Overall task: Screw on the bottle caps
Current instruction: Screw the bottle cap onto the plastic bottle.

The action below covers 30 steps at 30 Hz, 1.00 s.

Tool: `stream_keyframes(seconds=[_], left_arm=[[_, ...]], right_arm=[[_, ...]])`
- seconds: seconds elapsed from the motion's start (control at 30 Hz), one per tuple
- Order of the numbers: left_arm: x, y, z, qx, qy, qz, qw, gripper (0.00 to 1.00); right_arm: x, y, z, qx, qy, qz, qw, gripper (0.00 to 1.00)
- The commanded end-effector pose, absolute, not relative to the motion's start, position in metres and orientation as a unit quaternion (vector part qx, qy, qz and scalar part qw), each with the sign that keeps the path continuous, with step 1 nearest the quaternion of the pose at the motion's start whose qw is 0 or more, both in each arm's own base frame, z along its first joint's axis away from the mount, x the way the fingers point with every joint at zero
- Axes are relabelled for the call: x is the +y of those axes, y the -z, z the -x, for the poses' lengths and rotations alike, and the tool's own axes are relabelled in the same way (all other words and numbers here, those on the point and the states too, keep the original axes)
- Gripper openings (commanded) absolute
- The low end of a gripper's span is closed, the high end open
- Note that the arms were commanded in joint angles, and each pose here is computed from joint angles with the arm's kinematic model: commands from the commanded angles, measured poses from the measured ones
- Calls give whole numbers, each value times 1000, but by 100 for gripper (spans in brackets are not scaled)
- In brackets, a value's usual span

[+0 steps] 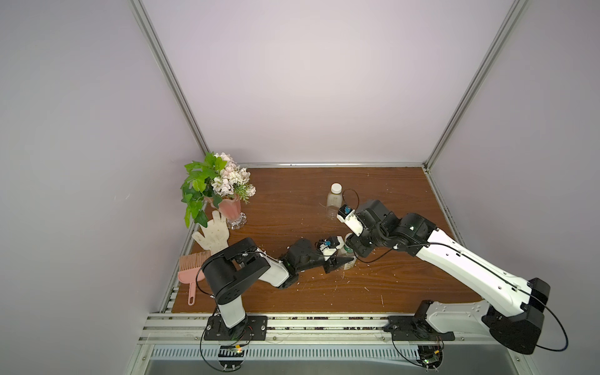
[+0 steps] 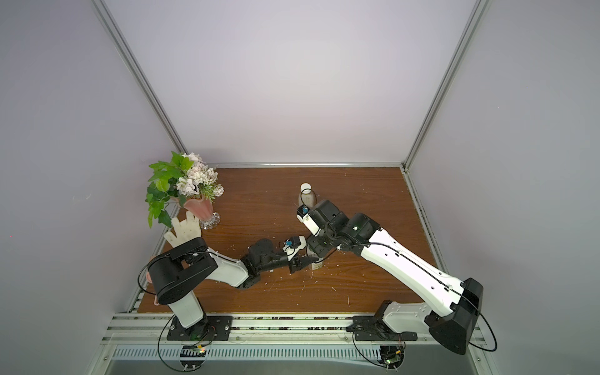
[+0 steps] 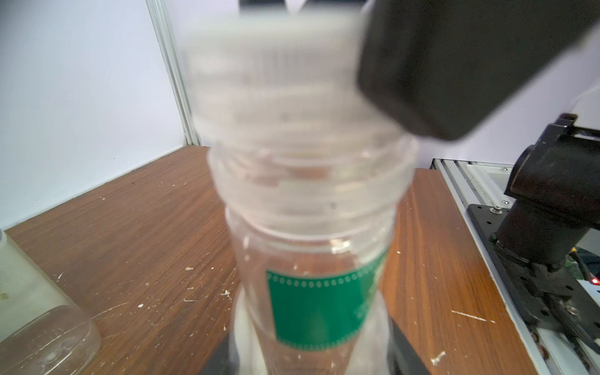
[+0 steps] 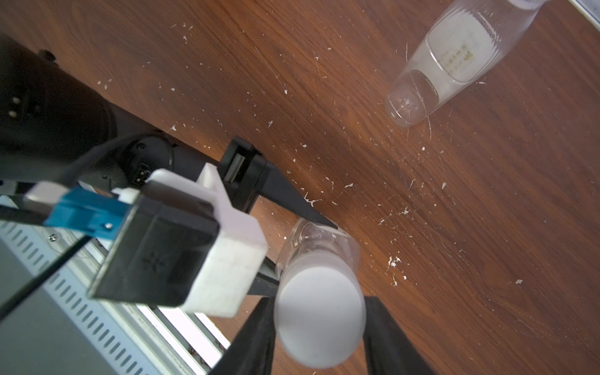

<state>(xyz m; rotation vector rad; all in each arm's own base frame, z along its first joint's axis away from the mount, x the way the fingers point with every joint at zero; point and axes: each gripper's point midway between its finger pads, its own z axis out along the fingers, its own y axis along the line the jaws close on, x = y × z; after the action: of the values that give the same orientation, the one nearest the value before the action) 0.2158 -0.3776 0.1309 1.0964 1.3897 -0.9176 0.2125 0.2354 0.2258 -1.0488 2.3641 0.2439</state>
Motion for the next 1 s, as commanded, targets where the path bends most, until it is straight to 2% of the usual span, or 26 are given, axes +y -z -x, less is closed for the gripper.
stream_keyframes(seconds=[0.0, 0.33, 0.7, 0.97], left_arm=[[-384, -124, -198, 577, 397, -493, 517, 51], [-380, -127, -200, 578, 386, -491, 526, 49], [-373, -136, -218, 589, 341, -468, 564, 48], [-376, -134, -217, 587, 348, -472, 558, 48]], right_arm=[[237, -213, -196, 871, -104, 417, 238, 45], [234, -206, -197, 881, -97, 403, 229, 45], [219, -210, -217, 921, -51, 299, 243, 42], [219, -206, -218, 936, -53, 259, 234, 41]])
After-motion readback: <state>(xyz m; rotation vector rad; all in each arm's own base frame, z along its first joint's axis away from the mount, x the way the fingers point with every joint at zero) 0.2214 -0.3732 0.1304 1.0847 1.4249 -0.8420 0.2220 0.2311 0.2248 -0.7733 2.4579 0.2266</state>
